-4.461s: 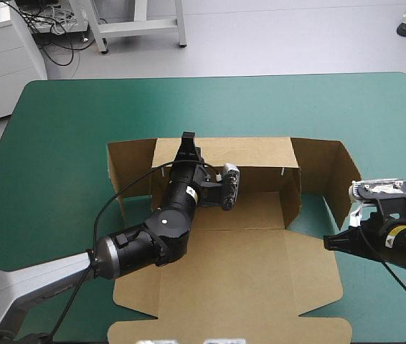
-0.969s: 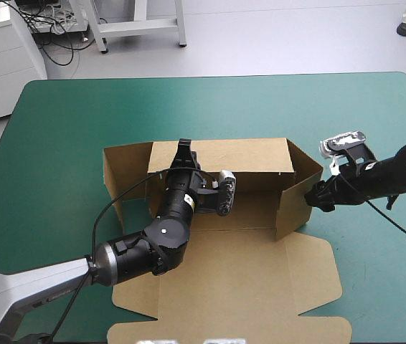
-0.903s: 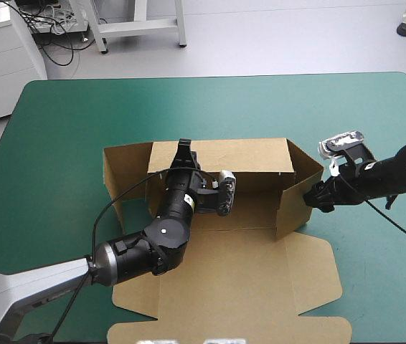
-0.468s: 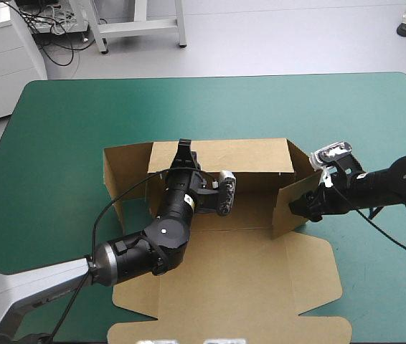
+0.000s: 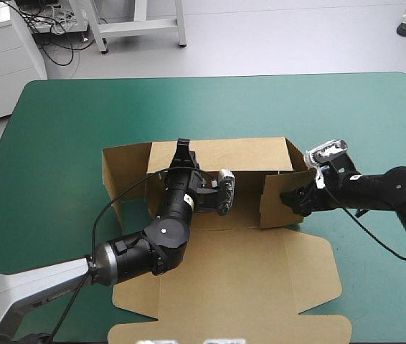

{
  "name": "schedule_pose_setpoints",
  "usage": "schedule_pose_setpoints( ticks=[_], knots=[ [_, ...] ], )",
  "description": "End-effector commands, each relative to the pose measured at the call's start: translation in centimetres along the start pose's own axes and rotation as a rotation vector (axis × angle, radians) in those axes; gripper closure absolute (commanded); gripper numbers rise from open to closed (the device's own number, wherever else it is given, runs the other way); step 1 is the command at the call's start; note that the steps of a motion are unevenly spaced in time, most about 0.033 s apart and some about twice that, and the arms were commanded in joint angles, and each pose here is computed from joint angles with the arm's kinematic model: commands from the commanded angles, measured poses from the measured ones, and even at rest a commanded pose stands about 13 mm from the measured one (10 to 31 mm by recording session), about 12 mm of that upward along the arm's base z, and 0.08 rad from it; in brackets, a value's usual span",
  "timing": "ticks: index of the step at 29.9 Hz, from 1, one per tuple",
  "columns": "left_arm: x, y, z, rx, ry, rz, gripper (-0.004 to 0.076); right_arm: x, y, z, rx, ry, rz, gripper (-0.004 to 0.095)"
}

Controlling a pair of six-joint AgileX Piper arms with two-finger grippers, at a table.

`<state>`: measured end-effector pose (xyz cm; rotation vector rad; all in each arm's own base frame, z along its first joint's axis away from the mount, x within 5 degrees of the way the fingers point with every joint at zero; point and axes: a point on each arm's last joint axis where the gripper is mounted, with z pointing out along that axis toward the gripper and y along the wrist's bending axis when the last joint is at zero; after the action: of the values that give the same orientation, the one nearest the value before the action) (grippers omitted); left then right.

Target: Fold the box

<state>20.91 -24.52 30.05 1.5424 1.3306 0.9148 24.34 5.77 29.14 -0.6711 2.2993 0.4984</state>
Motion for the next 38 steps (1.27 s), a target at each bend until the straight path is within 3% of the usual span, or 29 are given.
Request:
schedule_pose_setpoints(
  ticks=[1,18,22,29,38],
  knots=[
    [0.6,1.4,-0.9,-0.047,0.018,-0.027,0.0756,-1.7,1.0,-0.6,0.041,-0.104,-0.029,0.0216],
    [0.6,1.5,-0.9,-0.058,0.015,-0.018,0.0756,-2.7,2.7,0.3,0.084,-0.161,-0.055,0.0255],
    [0.6,1.5,-0.9,-0.058,0.015,-0.018,0.0756,-2.9,3.1,0.5,0.092,-0.176,-0.070,0.0415],
    [0.6,1.5,-0.9,-0.058,0.015,-0.018,0.0756,-2.8,3.1,0.5,0.094,-0.171,-0.083,0.0931],
    [0.6,1.5,-0.9,-0.058,0.014,-0.018,0.0756,-2.9,3.0,0.5,0.098,-0.172,-0.086,0.0925]
  ],
)
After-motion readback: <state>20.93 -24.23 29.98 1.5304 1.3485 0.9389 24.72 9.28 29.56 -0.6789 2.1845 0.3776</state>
